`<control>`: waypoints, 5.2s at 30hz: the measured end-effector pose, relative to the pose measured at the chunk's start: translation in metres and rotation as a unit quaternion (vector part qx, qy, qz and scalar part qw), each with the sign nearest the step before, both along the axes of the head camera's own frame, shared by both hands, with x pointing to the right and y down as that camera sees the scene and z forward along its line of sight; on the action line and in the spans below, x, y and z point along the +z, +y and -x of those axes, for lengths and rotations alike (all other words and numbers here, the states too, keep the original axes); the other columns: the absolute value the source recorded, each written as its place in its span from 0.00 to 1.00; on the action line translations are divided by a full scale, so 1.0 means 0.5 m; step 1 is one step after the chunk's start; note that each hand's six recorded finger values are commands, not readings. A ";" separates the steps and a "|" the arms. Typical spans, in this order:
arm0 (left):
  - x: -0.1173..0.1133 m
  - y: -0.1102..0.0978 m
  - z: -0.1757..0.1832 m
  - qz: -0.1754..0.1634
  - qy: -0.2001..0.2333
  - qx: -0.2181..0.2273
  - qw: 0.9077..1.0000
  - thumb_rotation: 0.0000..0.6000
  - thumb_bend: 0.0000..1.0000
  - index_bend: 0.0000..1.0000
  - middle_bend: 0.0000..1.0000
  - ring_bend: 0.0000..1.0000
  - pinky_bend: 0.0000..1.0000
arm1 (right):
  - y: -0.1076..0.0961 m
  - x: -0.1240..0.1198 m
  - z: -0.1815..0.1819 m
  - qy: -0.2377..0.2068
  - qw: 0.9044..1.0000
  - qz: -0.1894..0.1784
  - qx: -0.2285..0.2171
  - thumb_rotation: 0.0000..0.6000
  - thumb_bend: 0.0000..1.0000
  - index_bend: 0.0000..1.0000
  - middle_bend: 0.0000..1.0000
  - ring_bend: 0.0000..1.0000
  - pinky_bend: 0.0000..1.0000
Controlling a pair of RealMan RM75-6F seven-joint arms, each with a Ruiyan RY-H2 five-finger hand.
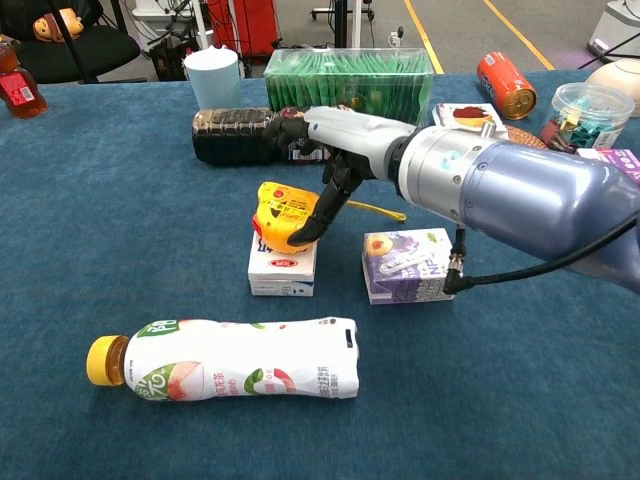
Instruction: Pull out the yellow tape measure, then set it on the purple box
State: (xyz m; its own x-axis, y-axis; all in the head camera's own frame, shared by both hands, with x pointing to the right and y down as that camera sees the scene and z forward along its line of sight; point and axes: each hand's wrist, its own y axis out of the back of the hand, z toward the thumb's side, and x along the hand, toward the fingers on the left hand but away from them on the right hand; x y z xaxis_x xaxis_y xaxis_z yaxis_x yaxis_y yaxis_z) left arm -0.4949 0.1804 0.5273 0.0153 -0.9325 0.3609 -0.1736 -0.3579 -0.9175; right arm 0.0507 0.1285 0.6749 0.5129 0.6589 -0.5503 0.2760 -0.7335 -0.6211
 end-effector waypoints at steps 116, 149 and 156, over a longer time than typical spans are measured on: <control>0.046 -0.071 -0.138 0.092 0.066 0.105 0.988 1.00 0.32 0.43 0.30 0.22 0.30 | -0.013 -0.096 -0.106 0.017 0.999 0.021 0.027 1.00 0.28 0.58 0.49 0.57 0.67; 0.112 -0.216 -0.486 0.318 0.260 0.193 0.891 1.00 0.32 0.43 0.30 0.22 0.30 | 0.018 -0.147 -0.184 -0.034 0.997 0.018 0.068 1.00 0.28 0.58 0.50 0.57 0.67; 0.119 -0.236 -0.553 0.346 0.278 0.199 0.873 1.00 0.32 0.43 0.25 0.17 0.29 | 0.023 -0.159 -0.191 -0.048 0.996 0.014 0.076 1.00 0.28 0.58 0.50 0.57 0.67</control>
State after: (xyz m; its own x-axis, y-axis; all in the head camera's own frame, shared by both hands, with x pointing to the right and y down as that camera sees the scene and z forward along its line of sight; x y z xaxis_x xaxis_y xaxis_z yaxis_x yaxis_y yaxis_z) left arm -0.2182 0.0625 0.5867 0.6418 -0.3742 0.6694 -0.2592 -0.9273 -0.2699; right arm 0.1461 0.1401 0.5952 0.4596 0.7185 -0.5219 0.4432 -0.6949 -0.5664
